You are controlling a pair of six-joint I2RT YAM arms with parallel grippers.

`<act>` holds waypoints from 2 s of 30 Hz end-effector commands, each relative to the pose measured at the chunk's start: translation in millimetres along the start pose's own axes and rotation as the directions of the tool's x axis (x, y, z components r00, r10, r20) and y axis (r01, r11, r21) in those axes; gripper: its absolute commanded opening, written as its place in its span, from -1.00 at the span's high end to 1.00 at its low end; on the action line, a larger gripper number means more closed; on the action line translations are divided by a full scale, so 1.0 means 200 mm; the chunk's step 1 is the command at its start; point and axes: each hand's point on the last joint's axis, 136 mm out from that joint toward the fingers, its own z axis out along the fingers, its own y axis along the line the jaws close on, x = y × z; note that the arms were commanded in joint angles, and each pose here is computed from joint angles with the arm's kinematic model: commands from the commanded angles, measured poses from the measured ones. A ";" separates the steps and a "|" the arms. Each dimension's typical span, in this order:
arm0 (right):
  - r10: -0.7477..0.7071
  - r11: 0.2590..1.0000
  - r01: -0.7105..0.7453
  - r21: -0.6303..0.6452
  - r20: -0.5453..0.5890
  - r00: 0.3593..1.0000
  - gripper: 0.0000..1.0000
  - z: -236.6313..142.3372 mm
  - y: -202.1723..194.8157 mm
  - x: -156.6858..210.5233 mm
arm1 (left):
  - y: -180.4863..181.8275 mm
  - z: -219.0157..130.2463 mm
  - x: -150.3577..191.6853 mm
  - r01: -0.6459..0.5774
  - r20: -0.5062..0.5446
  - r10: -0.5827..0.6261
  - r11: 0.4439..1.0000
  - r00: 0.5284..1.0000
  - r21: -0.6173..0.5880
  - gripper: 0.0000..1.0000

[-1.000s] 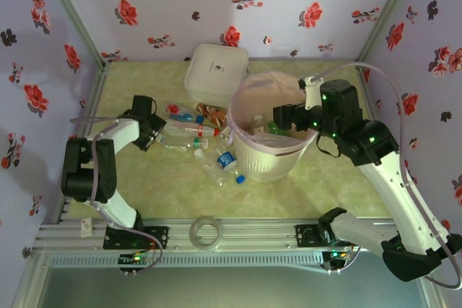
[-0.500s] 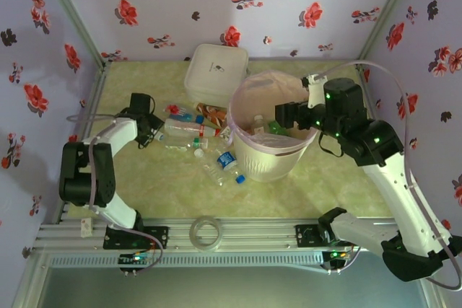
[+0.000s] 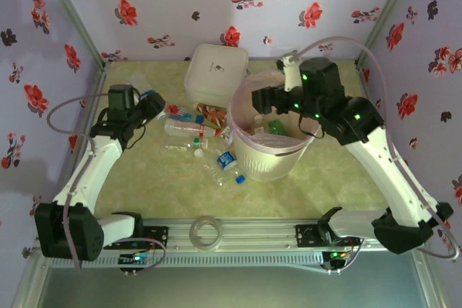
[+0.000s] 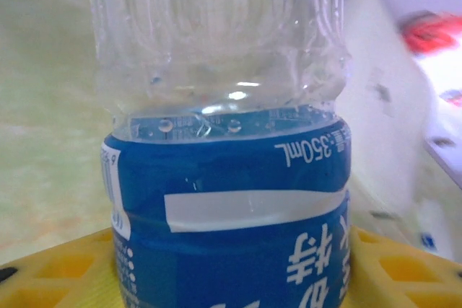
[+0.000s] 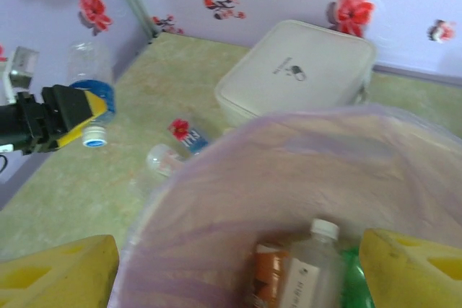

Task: Put the plastic bottles in the bin

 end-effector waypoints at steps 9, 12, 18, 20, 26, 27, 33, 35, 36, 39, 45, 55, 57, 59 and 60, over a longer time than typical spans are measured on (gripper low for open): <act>-0.057 0.971 0.062 -0.231 0.026 0.998 -0.80 0.18 0.42 -0.22 | -0.81 -0.35 0.24 -0.397 0.048 0.445 0.739 0.894 0.545 1.00; -0.048 0.967 0.048 -0.249 0.007 0.999 -0.84 0.24 0.44 -0.23 | -0.90 -0.41 0.30 -0.428 0.072 0.486 0.678 0.871 0.598 1.00; 0.015 0.972 -0.021 -0.234 -0.024 1.000 -0.95 0.37 0.41 -0.25 | -0.97 -0.48 0.39 -0.454 0.099 0.529 0.601 0.843 0.658 1.00; 0.055 0.965 -0.063 -0.254 -0.038 0.998 -0.96 0.42 0.40 -0.25 | -0.99 -0.50 0.41 -0.470 0.115 0.543 0.578 0.832 0.668 1.00; 0.144 0.922 -0.164 -0.351 -0.082 0.986 -0.95 0.52 0.44 -0.26 | -1.01 -0.55 0.43 -0.500 0.171 0.550 0.529 0.817 0.686 1.00; 0.154 0.913 -0.176 -0.368 -0.087 0.984 -0.91 0.53 0.45 -0.26 | -1.01 -0.55 0.43 -0.501 0.174 0.550 0.527 0.817 0.687 1.00; 0.192 0.889 -0.216 -0.403 -0.098 0.976 -0.66 0.55 0.45 -0.27 | -1.00 -0.52 0.45 -0.501 0.165 0.558 0.528 0.813 0.685 1.00; 0.207 0.883 -0.231 -0.409 -0.105 0.973 -0.54 0.55 0.44 -0.26 | -1.00 -0.51 0.45 -0.501 0.166 0.557 0.528 0.814 0.685 1.00; 0.213 0.881 -0.237 -0.409 -0.104 0.971 -0.46 0.56 0.43 -0.26 | -1.00 -0.51 0.45 -0.500 0.166 0.556 0.528 0.815 0.686 1.00; 0.232 0.875 -0.253 -0.412 -0.102 0.967 -0.28 0.56 0.42 -0.26 | -1.00 -0.51 0.45 -0.497 0.163 0.553 0.531 0.817 0.686 1.00; 0.234 0.874 -0.252 -0.415 -0.095 0.968 -0.16 0.55 0.41 -0.27 | -1.00 -0.48 0.46 -0.481 0.159 0.533 0.545 0.831 0.687 0.94; 0.202 0.906 -0.179 -0.384 0.021 0.979 -0.08 0.40 0.31 -0.41 | -0.87 -0.44 0.46 -0.484 0.155 0.508 0.621 0.848 0.617 -0.88; 0.190 0.916 -0.163 -0.367 0.037 0.981 -0.08 0.36 0.28 -0.43 | -0.83 -0.42 0.47 -0.477 0.135 0.507 0.643 0.852 0.599 -0.92; 0.173 0.927 -0.142 -0.347 0.058 0.983 -0.07 0.30 0.25 -0.45 | -0.78 -0.40 0.49 -0.471 0.113 0.506 0.666 0.855 0.579 -0.93; 0.166 0.933 -0.136 -0.333 0.066 0.984 -0.07 0.28 0.24 -0.46 | -0.76 -0.39 0.50 -0.467 0.103 0.505 0.676 0.857 0.570 -0.94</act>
